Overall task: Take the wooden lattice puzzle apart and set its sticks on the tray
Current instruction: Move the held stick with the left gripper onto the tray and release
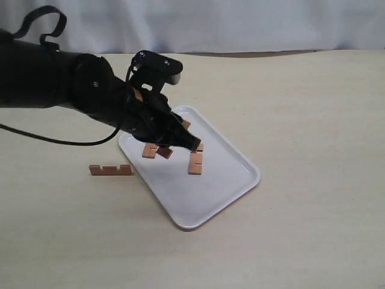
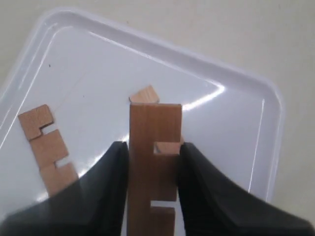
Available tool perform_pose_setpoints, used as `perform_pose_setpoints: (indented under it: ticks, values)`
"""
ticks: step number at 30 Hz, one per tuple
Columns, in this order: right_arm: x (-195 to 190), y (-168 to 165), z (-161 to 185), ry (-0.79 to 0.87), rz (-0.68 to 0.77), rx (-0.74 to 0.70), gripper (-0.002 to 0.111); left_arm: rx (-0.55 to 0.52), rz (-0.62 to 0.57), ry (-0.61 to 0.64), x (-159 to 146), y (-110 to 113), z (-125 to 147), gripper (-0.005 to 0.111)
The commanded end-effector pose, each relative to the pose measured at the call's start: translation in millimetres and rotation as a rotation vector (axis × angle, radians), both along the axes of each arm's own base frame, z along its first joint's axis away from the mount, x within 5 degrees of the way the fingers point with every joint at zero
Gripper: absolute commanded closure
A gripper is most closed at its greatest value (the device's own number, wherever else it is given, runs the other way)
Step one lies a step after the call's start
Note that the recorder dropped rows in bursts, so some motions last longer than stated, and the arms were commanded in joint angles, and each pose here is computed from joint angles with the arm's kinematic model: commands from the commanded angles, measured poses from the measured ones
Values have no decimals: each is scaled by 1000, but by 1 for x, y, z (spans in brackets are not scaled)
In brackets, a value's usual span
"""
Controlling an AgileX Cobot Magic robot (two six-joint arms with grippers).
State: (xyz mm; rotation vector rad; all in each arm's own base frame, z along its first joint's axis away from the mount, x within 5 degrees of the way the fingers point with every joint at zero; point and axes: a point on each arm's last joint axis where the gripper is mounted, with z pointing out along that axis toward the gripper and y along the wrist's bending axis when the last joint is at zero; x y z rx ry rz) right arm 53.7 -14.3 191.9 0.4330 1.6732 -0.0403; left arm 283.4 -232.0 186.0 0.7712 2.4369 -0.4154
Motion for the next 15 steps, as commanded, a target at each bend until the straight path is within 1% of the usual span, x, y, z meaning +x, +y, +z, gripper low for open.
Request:
perform_pose_setpoints:
  ticks: [1, 4, 6, 9, 12, 14, 15]
  values:
    - [0, 0, -1, 1, 2, -8, 104, -38, 106, 54, 23, -17, -10, 107]
    - [0, 0, -1, 1, 2, -8, 104, 40, 149, 119, 36, -23, -28, 107]
    - [0, 0, -1, 1, 2, -8, 104, 109, 168, 139, 41, -26, -39, 107]
    - [0, 0, -1, 1, 2, -8, 104, 192, 178, 116, 41, -32, -49, 107]
    - [0, 0, -1, 1, 2, -8, 104, 235, 150, 63, 38, -38, -52, 106]
    - [0, 0, -1, 1, 2, -8, 104, 227, 151, 64, 38, -39, -52, 101]
    - [0, 0, -1, 1, 2, -8, 104, 227, 151, 64, 38, -39, -52, 96]
